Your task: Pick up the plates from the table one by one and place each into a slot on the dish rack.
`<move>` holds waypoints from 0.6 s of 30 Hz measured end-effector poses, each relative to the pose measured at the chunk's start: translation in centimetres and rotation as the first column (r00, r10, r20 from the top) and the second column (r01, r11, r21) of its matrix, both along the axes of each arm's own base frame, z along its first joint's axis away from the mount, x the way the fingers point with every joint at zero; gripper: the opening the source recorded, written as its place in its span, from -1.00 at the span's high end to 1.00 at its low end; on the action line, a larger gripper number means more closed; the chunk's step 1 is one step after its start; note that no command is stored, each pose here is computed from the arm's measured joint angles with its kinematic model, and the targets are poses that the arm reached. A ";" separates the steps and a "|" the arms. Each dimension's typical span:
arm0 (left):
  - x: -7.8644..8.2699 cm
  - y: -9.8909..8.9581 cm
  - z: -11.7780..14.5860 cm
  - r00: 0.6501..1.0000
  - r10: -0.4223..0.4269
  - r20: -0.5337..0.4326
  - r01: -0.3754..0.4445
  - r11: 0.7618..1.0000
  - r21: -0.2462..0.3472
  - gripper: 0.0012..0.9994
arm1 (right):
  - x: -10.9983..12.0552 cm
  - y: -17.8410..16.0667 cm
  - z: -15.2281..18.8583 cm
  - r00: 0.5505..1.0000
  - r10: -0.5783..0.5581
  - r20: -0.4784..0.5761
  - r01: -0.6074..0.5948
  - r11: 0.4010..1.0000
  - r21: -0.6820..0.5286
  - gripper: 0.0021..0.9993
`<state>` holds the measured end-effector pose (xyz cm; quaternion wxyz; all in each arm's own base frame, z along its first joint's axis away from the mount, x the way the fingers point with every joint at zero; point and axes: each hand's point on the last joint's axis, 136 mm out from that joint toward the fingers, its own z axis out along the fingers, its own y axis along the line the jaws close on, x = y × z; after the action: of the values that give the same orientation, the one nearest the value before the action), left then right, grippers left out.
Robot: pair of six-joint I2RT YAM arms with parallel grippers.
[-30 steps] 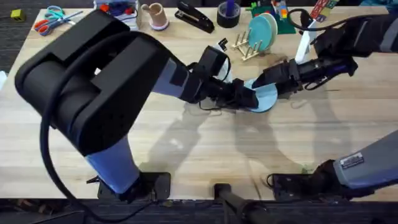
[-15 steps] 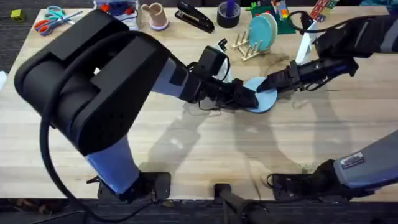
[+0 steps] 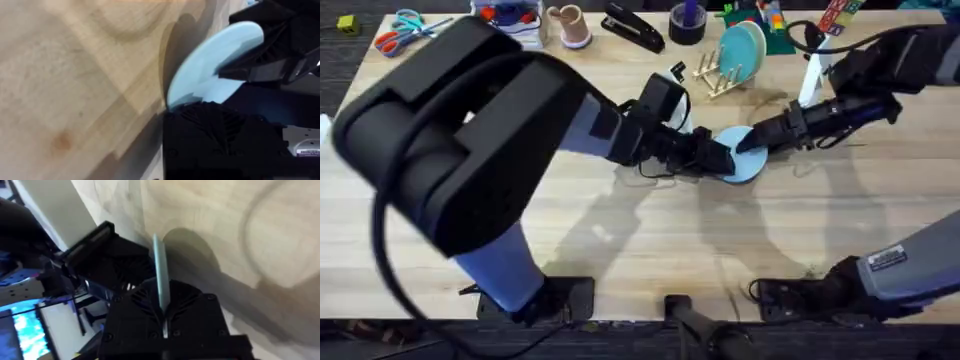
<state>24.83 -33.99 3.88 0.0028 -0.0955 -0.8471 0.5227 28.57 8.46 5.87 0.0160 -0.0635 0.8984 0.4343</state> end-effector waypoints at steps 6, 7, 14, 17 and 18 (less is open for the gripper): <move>0.2 0.3 2.0 0.997 0.030 0.065 -0.032 0.999 0.031 0.92 | -0.3 -0.8 2.0 0.999 0.014 -0.038 -0.015 0.999 -0.037 0.94; 0.4 0.5 2.6 0.996 0.037 0.083 -0.040 0.999 0.034 0.92 | -0.1 -0.9 2.7 1.000 0.020 -0.024 -0.021 0.999 -0.046 0.94; 1.4 3.8 4.5 0.980 0.111 0.168 -0.135 0.981 0.142 0.92 | 1.6 -1.5 8.6 0.991 0.030 0.128 -0.018 0.995 -0.097 0.94; 1.8 7.2 5.8 0.955 0.158 0.252 -0.218 0.948 0.233 0.92 | 1.7 -1.7 12.5 0.974 0.038 0.222 -0.008 0.991 -0.133 0.94; 1.6 9.0 7.6 0.933 0.165 0.319 -0.254 0.932 0.259 0.92 | 1.4 -1.9 14.2 0.965 0.046 0.258 -0.003 0.986 -0.165 0.94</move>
<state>26.41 -25.03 11.45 -0.1642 -0.0780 -0.9122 0.3672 30.01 6.52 20.04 0.1235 -0.1323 0.9201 0.3475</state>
